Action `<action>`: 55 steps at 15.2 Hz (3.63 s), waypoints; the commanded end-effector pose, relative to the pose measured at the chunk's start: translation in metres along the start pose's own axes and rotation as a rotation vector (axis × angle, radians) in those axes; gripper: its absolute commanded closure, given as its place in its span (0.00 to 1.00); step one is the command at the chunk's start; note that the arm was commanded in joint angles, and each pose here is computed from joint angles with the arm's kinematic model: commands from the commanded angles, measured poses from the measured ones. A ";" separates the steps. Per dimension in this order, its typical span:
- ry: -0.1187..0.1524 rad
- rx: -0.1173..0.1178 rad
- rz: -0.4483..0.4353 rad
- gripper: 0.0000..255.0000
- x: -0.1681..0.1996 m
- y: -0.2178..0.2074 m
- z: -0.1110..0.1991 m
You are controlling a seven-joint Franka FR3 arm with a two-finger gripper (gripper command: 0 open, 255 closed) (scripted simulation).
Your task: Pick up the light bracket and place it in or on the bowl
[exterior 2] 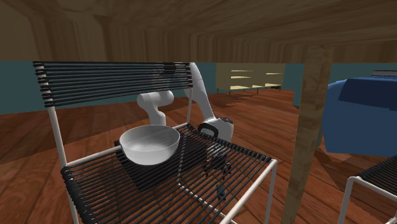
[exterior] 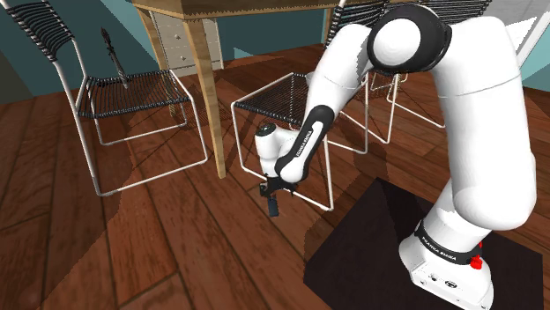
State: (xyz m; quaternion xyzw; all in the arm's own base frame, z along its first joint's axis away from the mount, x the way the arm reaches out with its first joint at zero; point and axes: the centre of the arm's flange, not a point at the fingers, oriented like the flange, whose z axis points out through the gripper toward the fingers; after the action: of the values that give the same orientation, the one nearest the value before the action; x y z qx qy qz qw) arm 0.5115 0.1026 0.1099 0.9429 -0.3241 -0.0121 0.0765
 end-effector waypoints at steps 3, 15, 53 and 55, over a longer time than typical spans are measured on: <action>0.011 0.070 0.038 0.00 0.012 -0.029 0.026; 0.011 0.070 0.038 0.00 0.012 -0.032 0.065; 0.011 0.070 0.038 1.00 0.016 -0.012 -0.065; 0.011 0.070 0.038 1.00 0.016 -0.011 -0.075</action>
State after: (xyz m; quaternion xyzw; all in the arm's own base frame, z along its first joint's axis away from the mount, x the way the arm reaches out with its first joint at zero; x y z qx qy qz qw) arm 0.5367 0.1122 0.1777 0.9387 -0.3416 0.0058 0.0455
